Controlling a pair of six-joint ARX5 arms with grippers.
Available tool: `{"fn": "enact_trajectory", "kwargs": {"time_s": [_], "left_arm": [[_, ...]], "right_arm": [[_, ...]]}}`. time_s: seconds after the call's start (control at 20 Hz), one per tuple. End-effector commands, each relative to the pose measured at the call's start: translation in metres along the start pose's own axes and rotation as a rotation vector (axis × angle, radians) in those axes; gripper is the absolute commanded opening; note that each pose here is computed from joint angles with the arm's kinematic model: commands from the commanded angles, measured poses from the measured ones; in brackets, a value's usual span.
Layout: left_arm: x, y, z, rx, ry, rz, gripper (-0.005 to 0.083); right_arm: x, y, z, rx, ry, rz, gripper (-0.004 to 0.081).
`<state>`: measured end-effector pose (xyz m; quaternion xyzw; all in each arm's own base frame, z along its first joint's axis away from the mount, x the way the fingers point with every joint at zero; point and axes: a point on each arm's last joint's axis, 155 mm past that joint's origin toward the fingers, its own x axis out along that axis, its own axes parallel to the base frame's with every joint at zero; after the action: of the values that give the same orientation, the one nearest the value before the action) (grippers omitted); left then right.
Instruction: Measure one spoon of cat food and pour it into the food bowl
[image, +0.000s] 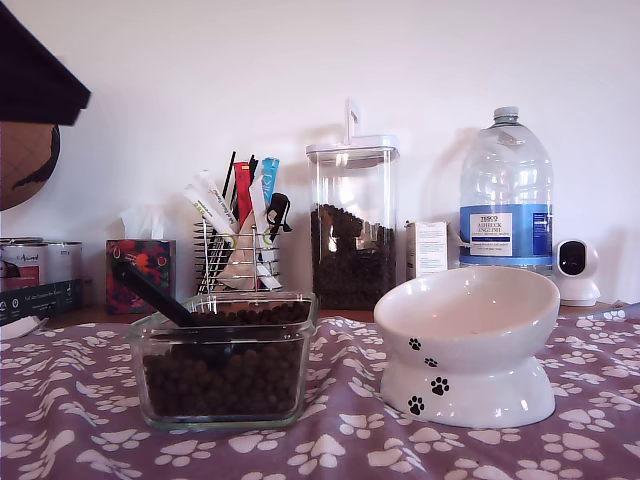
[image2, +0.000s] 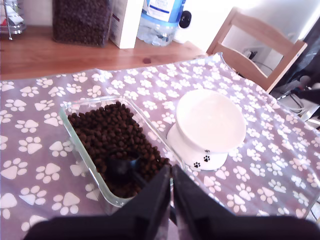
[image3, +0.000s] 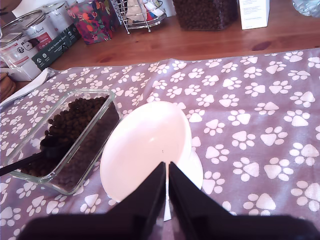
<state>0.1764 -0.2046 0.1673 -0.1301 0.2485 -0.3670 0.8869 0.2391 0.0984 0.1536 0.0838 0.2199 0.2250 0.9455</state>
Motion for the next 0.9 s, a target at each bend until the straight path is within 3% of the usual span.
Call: {"fn": "enact_trajectory", "kwargs": {"time_s": [0.0, 0.25, 0.4, 0.6, 0.85], "left_arm": [[0.013, 0.005, -0.018, -0.028, 0.058, 0.019, 0.0463], [0.035, 0.017, -0.033, -0.100, 0.117, 0.084, 0.0474], [0.041, 0.029, -0.036, -0.103, 0.110, 0.160, 0.0564], [0.048, 0.031, -0.046, -0.116, 0.129, 0.196, 0.0570], [0.056, 0.041, -0.051, 0.004, 0.104, 0.308, 0.0569]], "right_arm": [[0.000, -0.001, 0.005, -0.005, -0.013, -0.006, -0.0012], [0.000, -0.001, 0.006, -0.006, -0.017, -0.009, -0.0012], [0.000, -0.001, 0.006, -0.006, -0.018, -0.009, -0.0012], [0.000, -0.001, 0.006, -0.006, -0.018, -0.010, -0.0012], [0.000, -0.002, 0.006, -0.006, -0.018, -0.013, -0.0012]]}}
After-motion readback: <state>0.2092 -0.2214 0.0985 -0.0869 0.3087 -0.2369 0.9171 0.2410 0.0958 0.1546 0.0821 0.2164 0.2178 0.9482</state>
